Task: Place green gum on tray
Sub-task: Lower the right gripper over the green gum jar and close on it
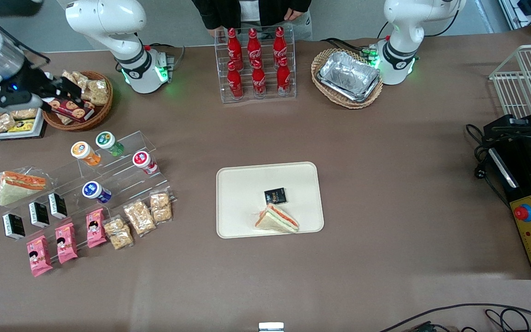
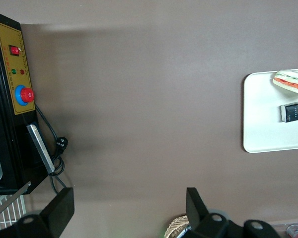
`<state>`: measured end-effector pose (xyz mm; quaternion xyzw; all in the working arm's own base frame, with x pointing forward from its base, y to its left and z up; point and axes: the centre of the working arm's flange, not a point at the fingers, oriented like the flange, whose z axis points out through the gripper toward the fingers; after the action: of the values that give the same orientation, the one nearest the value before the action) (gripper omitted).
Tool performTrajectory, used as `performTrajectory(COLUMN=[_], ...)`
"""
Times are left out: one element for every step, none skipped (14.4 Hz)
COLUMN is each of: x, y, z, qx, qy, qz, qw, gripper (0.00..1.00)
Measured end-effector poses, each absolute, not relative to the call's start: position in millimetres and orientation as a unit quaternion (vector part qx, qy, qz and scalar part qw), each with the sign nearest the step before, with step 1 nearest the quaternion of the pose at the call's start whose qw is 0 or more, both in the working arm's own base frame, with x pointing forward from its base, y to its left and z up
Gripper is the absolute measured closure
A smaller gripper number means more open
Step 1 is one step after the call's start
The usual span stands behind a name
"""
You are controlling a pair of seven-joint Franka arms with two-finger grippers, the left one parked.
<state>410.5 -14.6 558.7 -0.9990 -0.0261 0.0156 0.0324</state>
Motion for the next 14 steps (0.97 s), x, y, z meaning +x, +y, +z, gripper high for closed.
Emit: performTrajectory(x=[414,418,421,423,425,427,428,428,428,427,425,423,421,420], y=[-15,-15,-15,-15,-16,-16,-16,-16,-16,-16,-16,-16,-15,-15], z=[541,522,502,483,465,451,438,428,419,412,405,399,394,390], qx=[-0.999,-0.999,-0.999,-0.999,-0.999,-0.999,-0.999,-0.999,-0.999,-0.999,-0.999,-0.999,-0.999,-0.999], qy=[-0.025,-0.024,-0.023,-0.022,-0.022,-0.021,-0.021,-0.020,-0.020,-0.019,-0.019,-0.019,-0.019,-0.019], qz=[0.015,0.014,0.016,0.020,0.026,0.032,0.035,0.036,0.036,0.035,0.033,0.032,0.032,0.033], qw=[0.032,0.031,0.029,0.028,0.027,0.026,0.026,0.025,0.025,0.025,0.024,0.024,0.024,0.024], gripper=[0.01,0.01,0.01,0.01,0.01,0.01,0.01,0.01,0.01,0.01,0.01,0.01,0.01,0.01])
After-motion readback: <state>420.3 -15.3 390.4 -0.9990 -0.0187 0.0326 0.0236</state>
